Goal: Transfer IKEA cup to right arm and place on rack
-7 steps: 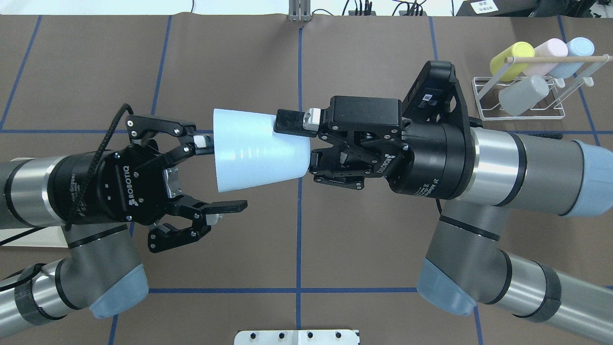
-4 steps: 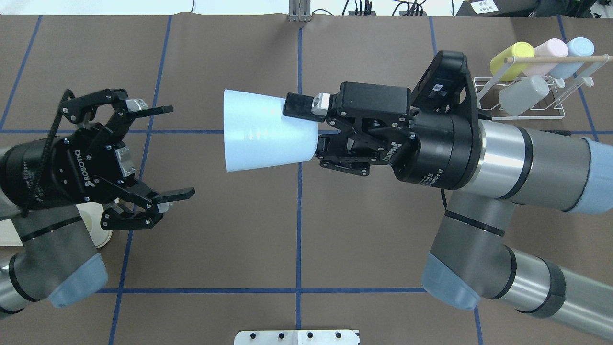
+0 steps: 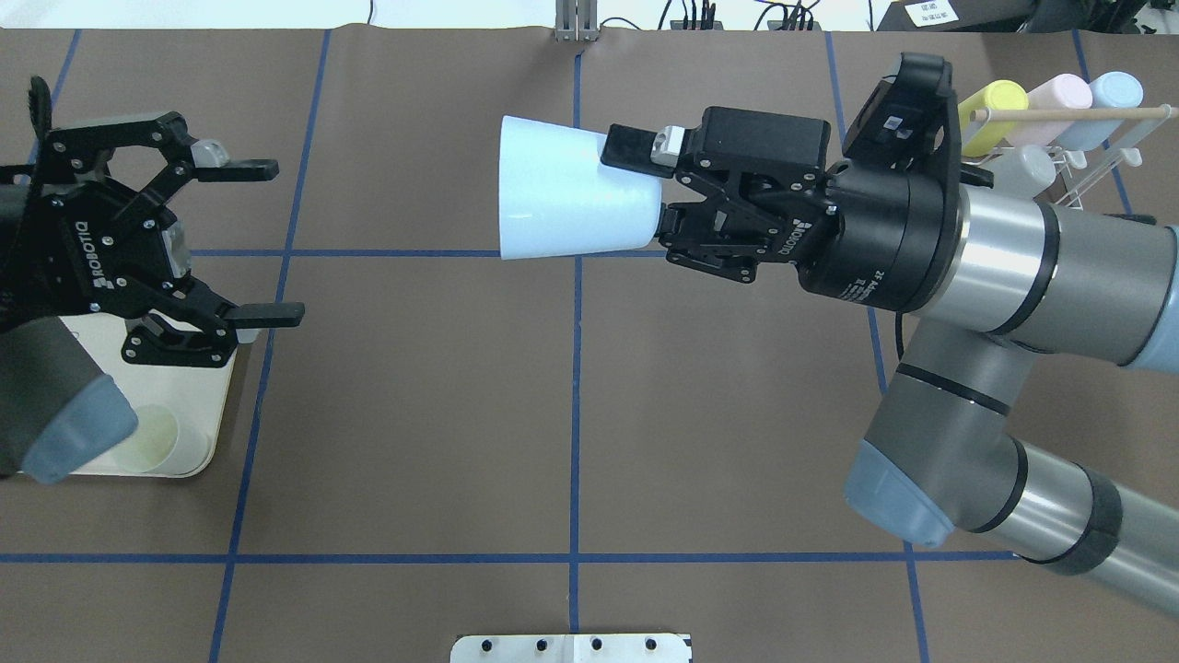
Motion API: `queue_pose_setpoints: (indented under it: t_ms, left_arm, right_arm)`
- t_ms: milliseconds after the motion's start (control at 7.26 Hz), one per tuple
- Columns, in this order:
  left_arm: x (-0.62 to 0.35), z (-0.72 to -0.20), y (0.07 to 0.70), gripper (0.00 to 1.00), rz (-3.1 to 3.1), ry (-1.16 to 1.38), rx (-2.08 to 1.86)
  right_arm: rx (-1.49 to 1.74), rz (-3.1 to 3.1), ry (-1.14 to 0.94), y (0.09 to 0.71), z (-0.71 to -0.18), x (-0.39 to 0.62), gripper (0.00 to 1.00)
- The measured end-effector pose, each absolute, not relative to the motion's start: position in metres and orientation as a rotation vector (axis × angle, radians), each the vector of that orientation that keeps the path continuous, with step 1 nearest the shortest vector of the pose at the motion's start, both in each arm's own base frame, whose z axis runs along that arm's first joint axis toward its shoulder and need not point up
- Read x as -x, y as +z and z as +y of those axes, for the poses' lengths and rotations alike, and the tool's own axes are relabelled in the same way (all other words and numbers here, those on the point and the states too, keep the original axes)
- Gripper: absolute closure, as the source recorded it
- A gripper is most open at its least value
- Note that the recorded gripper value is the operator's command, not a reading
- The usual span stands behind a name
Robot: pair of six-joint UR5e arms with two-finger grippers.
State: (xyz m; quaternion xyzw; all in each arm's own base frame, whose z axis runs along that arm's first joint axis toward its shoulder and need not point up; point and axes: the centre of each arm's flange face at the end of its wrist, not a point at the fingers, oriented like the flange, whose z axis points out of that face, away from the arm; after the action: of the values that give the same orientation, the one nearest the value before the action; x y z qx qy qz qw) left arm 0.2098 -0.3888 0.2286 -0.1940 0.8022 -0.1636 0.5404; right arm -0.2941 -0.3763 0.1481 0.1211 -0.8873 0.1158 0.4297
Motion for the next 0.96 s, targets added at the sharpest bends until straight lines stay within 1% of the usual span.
queue_pose_setpoints:
  t_ms: [413, 826, 964]
  left_arm:
    - [-0.190, -0.408, 0.270, 0.00, 1.697, -0.331, 0.321]
    - [-0.182, -0.416, 0.303, 0.00, 1.625, -0.349, 0.282]
    - [-0.180, -0.419, 0.308, 0.00, 1.606, -0.354, 0.268]
  right_arm:
    - [-0.461, -1.959, 0.274, 0.205, -0.410, 0.259, 0.74]
    - [-0.522, -1.565, 0.269, 0.242, -0.476, 0.182, 0.74]
    - [-0.543, -1.430, 0.281, 0.265, -0.492, 0.155, 0.74]
